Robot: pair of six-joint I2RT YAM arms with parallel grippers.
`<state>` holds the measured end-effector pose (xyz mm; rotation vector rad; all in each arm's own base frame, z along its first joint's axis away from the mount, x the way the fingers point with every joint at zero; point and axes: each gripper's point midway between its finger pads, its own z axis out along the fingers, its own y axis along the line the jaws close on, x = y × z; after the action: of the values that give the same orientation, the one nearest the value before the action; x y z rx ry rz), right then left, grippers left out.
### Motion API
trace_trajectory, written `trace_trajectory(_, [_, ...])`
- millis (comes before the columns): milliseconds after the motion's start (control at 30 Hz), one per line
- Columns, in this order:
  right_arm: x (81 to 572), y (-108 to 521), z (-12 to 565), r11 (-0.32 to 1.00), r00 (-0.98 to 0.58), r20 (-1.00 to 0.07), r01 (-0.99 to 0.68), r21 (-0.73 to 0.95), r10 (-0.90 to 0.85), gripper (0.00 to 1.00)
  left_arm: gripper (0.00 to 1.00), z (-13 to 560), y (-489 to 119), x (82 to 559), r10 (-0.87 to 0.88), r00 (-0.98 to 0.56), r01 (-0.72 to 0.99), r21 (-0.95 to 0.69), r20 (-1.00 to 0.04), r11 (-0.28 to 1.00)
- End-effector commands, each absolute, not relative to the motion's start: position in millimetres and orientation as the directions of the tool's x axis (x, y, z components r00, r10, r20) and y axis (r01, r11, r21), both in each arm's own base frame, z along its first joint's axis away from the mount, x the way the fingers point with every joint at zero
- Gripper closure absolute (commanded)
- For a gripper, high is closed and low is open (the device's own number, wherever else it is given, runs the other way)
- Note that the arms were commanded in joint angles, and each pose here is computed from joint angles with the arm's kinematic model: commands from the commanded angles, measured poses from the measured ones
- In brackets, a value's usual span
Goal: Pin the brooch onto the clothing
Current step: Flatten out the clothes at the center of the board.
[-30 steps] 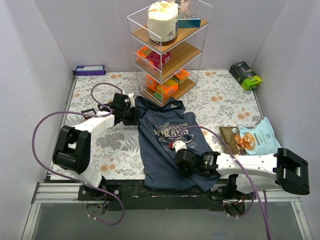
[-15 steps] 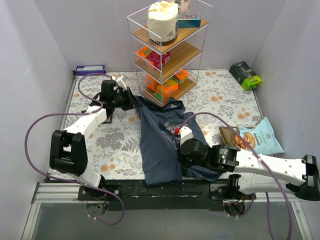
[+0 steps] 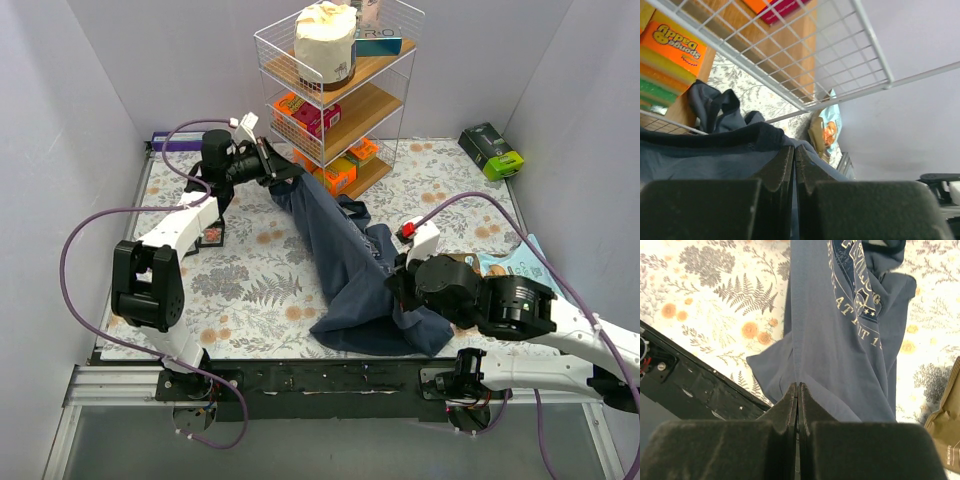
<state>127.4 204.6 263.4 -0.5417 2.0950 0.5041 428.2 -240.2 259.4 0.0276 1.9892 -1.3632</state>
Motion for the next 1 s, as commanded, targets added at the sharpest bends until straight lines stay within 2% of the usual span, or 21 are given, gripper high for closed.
trace_trajectory(0, [127.6, 216.8, 278.5, 0.788, -0.473, -0.856, -0.600, 0.139, -0.209, 0.99, 1.00, 309.7, -215.0, 433.0, -0.443, -0.671, 0.461, -0.802, -0.595, 0.378])
trace_trajectory(167, [102.3, 294.4, 256.9, 0.603, -0.490, -0.828, -0.758, 0.250, -0.272, 0.99, 1.00, 270.3, -158.7, 434.2, -0.485, -0.663, 0.344, -0.808, -0.570, 0.479])
trace_trajectory(333, [64.6, 396.8, 232.4, 0.360, -0.471, -0.815, -0.865, 0.350, -0.338, 0.99, 1.00, 227.6, -96.0, 440.6, -0.476, -0.605, 0.202, -0.700, -0.639, 0.685])
trace_trajectory(467, [30.1, 460.9, 213.8, 0.220, -0.440, -0.784, -0.898, 0.382, -0.437, 0.99, 0.98, 199.6, -88.6, 436.0, -0.413, -0.641, 0.179, -0.649, -0.647, 0.740])
trace_trajectory(500, [27.0, 481.1, 212.2, 0.200, -0.434, -0.780, -0.901, 0.386, -0.451, 0.88, 0.89, 197.9, -87.5, 435.6, -0.403, -0.644, 0.179, -0.640, -0.651, 0.748])
trace_trajectory(533, [22.2, 487.5, 210.8, 0.178, -0.426, -0.775, -0.904, 0.389, -0.468, 0.77, 0.71, 197.1, -86.4, 434.2, -0.394, -0.644, 0.179, -0.630, -0.656, 0.756])
trace_trajectory(567, [20.5, 490.2, 207.9, 0.180, -0.424, -0.767, -0.905, 0.386, -0.482, 0.66, 0.35, 203.5, -82.6, 433.9, -0.387, -0.620, 0.182, -0.604, -0.683, 0.776])
trace_trajectory(600, [21.6, 494.2, 207.3, 0.182, -0.422, -0.768, -0.905, 0.384, -0.482, 0.43, 0.21, 203.6, -80.8, 430.6, -0.387, -0.613, 0.175, -0.597, -0.688, 0.783])
trace_trajectory(667, [30.9, 490.3, 206.6, 0.220, -0.418, -0.781, -0.909, 0.355, -0.464, 0.27, 0.04, 212.9, -74.3, 428.6, -0.387, -0.574, 0.165, -0.565, -0.722, 0.808])
trace_trajectory(700, [36.0, 484.2, 215.1, 0.232, -0.414, -0.795, -0.910, 0.344, -0.444, 0.19, 0.02, 225.4, -71.7, 424.0, -0.389, -0.544, 0.171, -0.552, -0.744, 0.816])
trace_trajectory(733, [40.6, 474.6, 204.2, 0.256, -0.412, -0.786, -0.910, 0.327, -0.460, 0.18, 0.02, 222.7, -68.9, 418.2, -0.397, -0.539, 0.150, -0.548, -0.743, 0.823])
trace_trajectory(800, [61.9, 455.2, 206.8, 0.326, -0.427, -0.792, -0.896, 0.303, -0.437, 0.16, 0.02, 234.6, -64.1, 406.2, -0.425, -0.496, 0.118, -0.544, -0.757, 0.831])
trace_trajectory(833, [70.9, 439.8, 188.2, 0.371, -0.438, -0.772, -0.885, 0.281, -0.460, 0.16, 0.02, 221.4, -63.3, 397.1, -0.436, -0.512, 0.088, -0.550, -0.740, 0.831])
trace_trajectory(933, [109.8, 401.1, 178.8, 0.481, -0.498, -0.756, -0.832, 0.278, -0.425, 0.16, 0.02, 203.7, -67.6, 373.8, -0.461, -0.540, 0.042, -0.569, -0.704, 0.821])
trace_trajectory(967, [133.9, 377.3, 158.7, 0.551, -0.540, -0.730, -0.790, 0.269, -0.418, 0.16, 0.02, 180.3, -69.6, 362.5, -0.463, -0.585, 0.008, -0.576, -0.666, 0.818])
